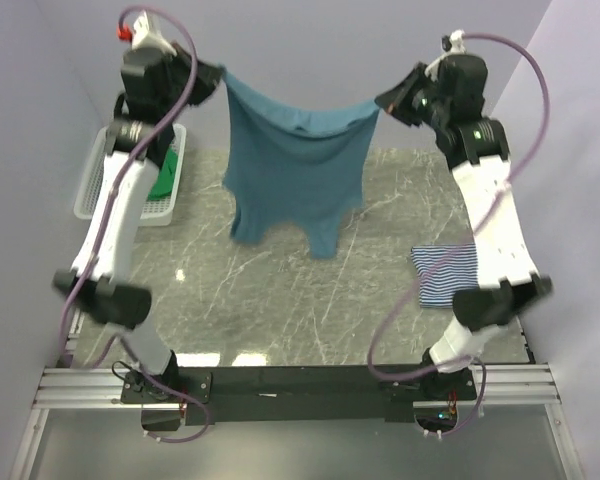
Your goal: Fold and stack the tank tops
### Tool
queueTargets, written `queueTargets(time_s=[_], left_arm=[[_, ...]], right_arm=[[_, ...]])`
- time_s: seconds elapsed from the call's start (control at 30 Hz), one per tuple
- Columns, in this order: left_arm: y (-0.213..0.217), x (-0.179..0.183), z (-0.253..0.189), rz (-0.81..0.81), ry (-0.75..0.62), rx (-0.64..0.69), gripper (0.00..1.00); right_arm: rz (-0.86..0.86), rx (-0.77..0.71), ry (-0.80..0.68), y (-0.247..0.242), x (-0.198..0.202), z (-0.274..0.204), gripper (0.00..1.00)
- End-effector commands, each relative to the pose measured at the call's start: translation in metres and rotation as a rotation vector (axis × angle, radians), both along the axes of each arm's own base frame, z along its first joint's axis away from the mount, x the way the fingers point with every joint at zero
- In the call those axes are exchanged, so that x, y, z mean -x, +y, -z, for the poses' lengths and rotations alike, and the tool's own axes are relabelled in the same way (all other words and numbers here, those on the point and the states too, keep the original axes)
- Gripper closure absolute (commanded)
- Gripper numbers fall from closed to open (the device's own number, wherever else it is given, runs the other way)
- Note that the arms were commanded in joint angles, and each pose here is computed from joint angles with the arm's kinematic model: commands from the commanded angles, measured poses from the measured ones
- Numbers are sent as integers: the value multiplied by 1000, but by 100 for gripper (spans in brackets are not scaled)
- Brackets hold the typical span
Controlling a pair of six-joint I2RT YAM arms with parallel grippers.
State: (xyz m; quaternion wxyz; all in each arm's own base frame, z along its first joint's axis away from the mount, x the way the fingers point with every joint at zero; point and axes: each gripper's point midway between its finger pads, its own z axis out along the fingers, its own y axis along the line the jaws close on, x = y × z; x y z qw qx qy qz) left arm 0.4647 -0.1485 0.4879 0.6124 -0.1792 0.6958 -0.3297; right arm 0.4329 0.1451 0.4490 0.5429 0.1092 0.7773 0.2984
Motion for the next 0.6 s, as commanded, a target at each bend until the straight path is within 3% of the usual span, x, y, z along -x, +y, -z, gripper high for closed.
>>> queueTargets(time_s=[0.0,0.03,0.1,0.17,0.2,0.27,0.3,0.37,0.4,0.47,0.5,0.53,0.57], left_arm=[[-3,-11,-82,199,-200,116,99],[1,-16,-90,214,-216,128,99],[15,-23,-106,247,-271,158,99],[28,-24,-97,242,-264,177,99],[32,-24,-89,231,-247,177,100],[35,-23,-49,202,-156,169,99],[36,-22,-35,201,-124,171,99],[35,-16,24,191,7,182,99],[34,-11,47,189,58,191,99],[28,13,116,189,185,220,99],[27,22,140,172,224,226,99],[16,49,192,183,323,227,99],[11,61,214,182,353,222,98]], right_arm=[[-109,-106,-204,3,-17,-75,100],[-110,-117,-270,-2,-12,-104,100],[-126,-146,-261,-4,-27,-103,100],[-133,-156,-214,-2,-36,-80,100],[-133,-156,-242,-4,-25,-92,100],[-126,-161,-167,-4,-20,-52,100],[-112,-161,-63,-4,-28,5,100],[-78,-171,-21,-10,-5,32,100],[-49,-163,117,-13,3,100,100],[-18,-176,155,-19,31,134,100],[22,-168,296,-25,51,205,100],[29,-191,280,-26,67,213,100],[41,-204,321,-28,80,238,100]])
